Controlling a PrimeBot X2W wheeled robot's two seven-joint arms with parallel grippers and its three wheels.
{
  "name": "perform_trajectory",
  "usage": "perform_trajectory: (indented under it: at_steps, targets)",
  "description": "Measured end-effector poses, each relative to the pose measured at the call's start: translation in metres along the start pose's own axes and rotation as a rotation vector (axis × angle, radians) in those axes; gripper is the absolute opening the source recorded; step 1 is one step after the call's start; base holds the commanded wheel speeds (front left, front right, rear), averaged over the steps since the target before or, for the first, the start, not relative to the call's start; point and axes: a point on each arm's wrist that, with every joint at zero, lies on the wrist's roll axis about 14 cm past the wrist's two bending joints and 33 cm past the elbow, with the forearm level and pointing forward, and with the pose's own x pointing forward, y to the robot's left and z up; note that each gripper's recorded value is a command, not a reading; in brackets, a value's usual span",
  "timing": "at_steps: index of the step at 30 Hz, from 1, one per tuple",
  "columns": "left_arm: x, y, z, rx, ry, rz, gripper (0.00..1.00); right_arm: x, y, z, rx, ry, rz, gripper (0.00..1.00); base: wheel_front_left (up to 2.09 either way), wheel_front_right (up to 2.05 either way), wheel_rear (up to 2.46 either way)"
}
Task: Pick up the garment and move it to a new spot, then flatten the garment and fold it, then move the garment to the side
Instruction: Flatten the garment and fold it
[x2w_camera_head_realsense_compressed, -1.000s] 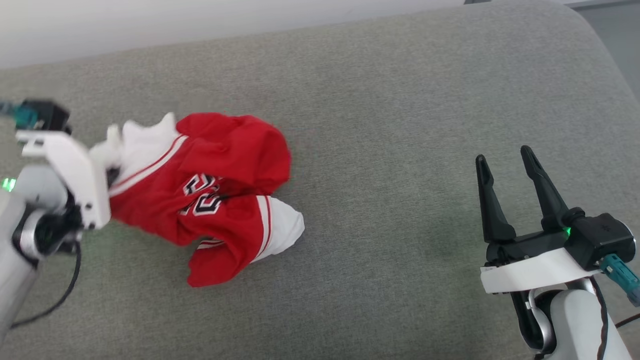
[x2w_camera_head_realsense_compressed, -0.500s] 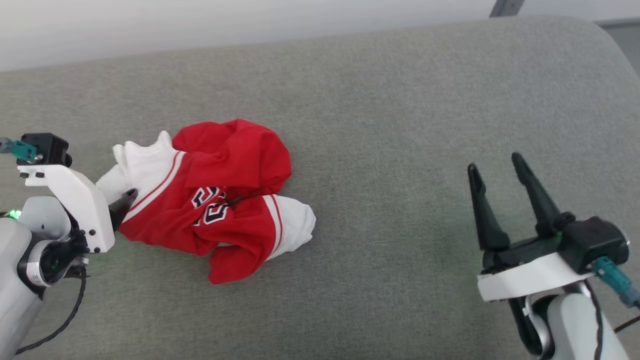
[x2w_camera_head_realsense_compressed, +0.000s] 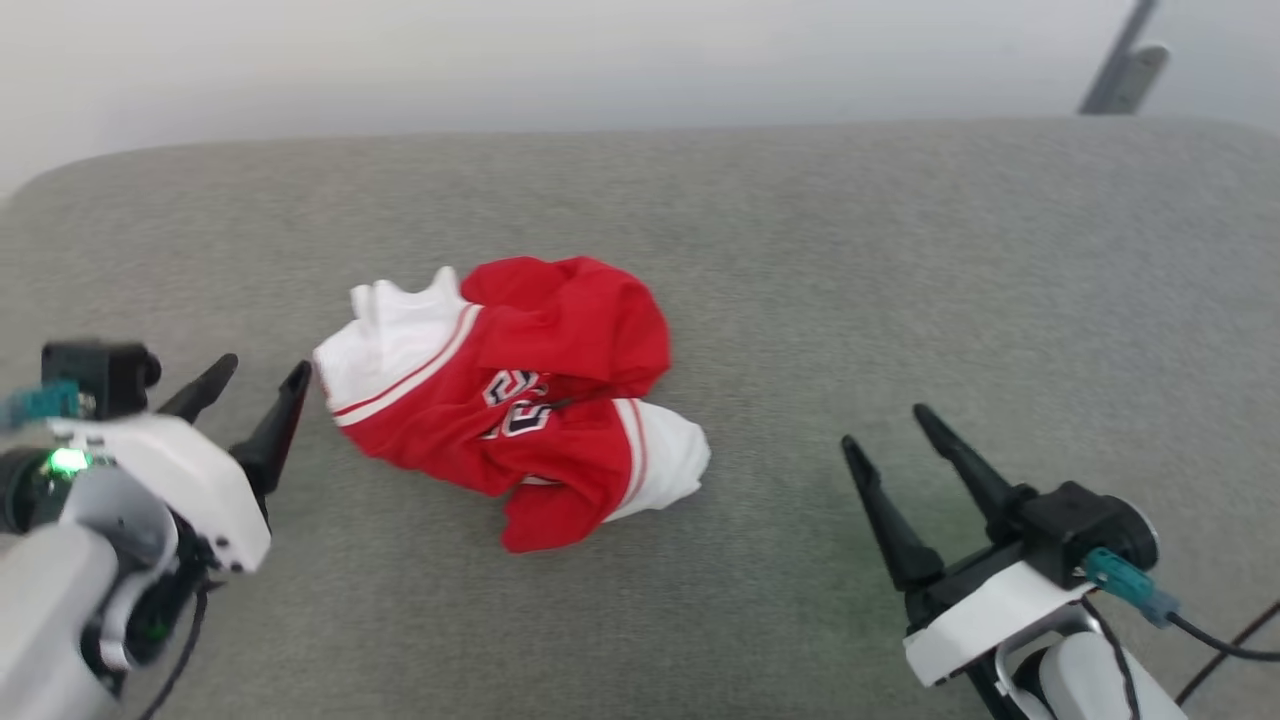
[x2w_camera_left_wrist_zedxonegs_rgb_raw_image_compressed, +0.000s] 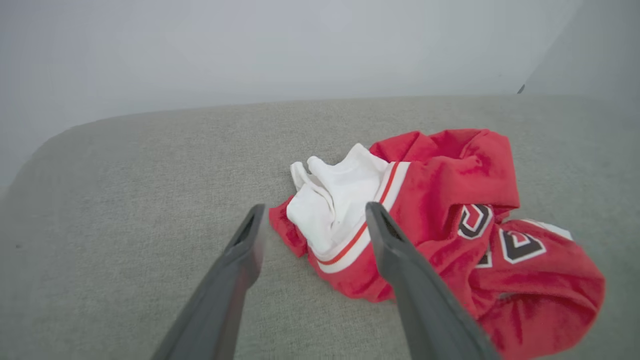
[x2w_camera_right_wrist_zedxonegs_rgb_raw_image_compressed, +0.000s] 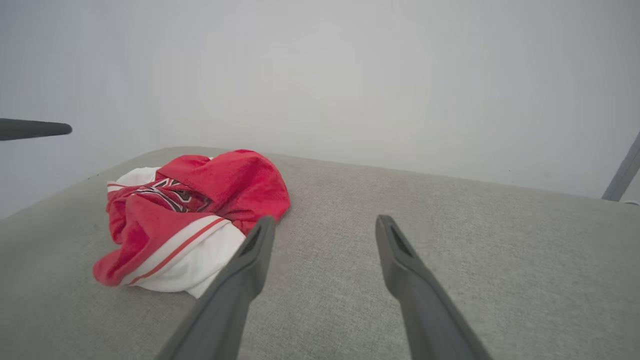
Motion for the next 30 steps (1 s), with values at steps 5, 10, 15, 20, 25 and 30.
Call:
perform_trajectory:
  at_steps: [5, 10, 15, 20, 25, 30]
  targets:
    - [-0.029, 0.008, -0.001, 0.007, -0.132, 0.047, 1.0, 0.01, 0.026, -0.014, 0.003, 0.055, 0.115, 1.0, 0.0, 0.0, 0.0]
    - [-0.056, 0.015, -0.008, -0.027, -0.214, 0.119, 1.0, 0.02, 0.052, -0.026, -0.011, 0.13, 0.237, 1.0, 0.0, 0.0, 0.0]
    - [-0.077, 0.018, -0.008, -0.045, -0.282, 0.184, 1.0, 0.034, 0.069, -0.039, -0.032, 0.219, 0.319, 1.0, 0.0, 0.0, 0.0]
    - [-0.099, 0.022, -0.008, -0.084, -0.36, 0.261, 1.0, 0.047, 0.079, -0.058, -0.073, 0.342, 0.38, 1.0, 0.0, 0.0, 0.0]
    - [-0.125, 0.031, -0.01, -0.099, -0.429, 0.347, 1.0, 0.058, 0.09, -0.078, -0.12, 0.48, 0.432, 1.0, 0.0, 0.0, 0.0]
    - [-0.149, 0.039, -0.022, -0.124, -0.457, 0.434, 1.0, 0.066, 0.092, -0.099, -0.182, 0.612, 0.456, 1.0, 0.0, 0.0, 0.0]
